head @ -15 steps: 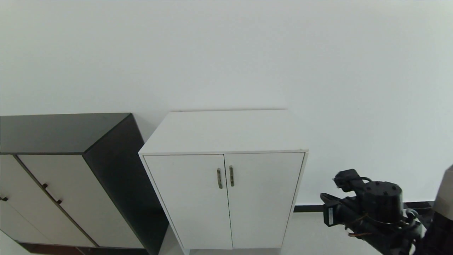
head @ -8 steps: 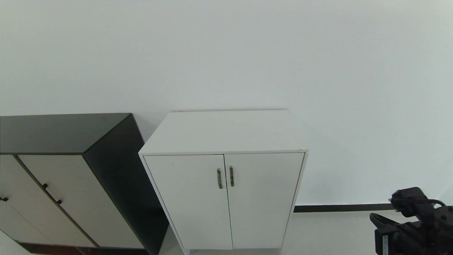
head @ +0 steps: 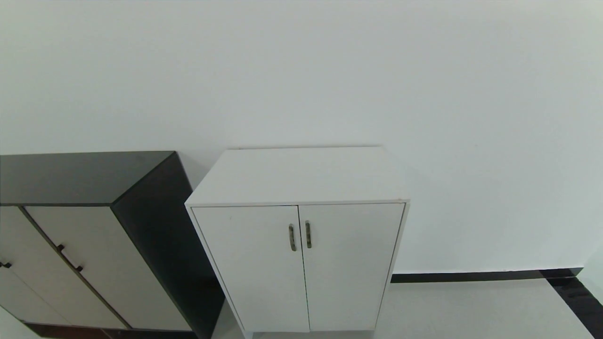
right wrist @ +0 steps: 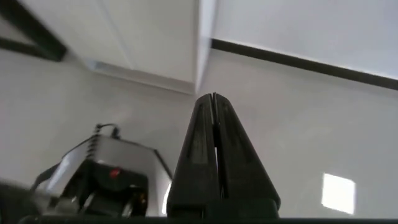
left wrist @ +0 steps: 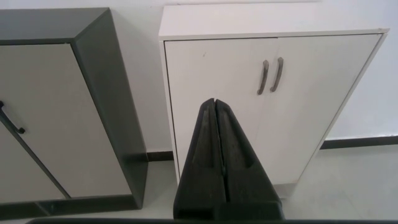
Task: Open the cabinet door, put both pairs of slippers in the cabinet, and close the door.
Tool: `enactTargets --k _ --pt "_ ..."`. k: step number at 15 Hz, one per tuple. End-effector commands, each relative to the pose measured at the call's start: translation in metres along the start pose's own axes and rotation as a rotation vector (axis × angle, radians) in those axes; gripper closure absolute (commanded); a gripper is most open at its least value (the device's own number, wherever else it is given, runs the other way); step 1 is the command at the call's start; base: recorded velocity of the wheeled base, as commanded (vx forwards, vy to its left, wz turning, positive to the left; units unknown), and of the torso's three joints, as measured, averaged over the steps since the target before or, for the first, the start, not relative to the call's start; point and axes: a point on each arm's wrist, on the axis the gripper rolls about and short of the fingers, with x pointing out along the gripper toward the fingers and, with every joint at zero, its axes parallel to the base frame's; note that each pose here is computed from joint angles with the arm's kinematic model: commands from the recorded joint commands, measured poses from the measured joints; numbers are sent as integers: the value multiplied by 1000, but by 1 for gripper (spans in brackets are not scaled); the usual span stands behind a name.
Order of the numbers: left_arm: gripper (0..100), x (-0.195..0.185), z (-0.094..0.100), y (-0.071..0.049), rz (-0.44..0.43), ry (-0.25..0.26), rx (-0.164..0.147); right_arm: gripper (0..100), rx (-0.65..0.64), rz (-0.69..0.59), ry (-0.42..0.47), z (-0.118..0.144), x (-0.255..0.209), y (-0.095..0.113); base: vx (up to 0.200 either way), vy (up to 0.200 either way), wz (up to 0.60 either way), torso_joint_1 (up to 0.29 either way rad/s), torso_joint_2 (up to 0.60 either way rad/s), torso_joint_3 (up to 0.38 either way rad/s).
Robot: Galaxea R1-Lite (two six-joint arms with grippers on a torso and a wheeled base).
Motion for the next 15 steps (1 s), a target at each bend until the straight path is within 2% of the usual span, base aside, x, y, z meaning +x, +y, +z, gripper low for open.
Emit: enactTargets --k 1,6,8,11,13,15 --pt "100 0 0 0 0 1 0 100 -20 172 -117 -23 -26 -2 0 0 0 0 0 0" --pt "100 0 0 0 0 1 -1 100 -94 147 -66 -25 -23 -2 0 0 0 0 0 0" --pt "100 0 0 0 0 1 -1 100 -32 24 -62 -26 -23 -3 0 0 0 0 0 0" --pt "100 0 0 0 0 1 -1 100 48 -204 -226 -31 -35 -2 0 0 0 0 0 0" --pt "100 0 0 0 0 1 -1 100 73 -308 -302 -34 -40 0 0 0 0 0 0 0" --pt "100 0 0 0 0 1 -1 100 66 -332 -378 -38 -44 3 0 0 0 0 0 0"
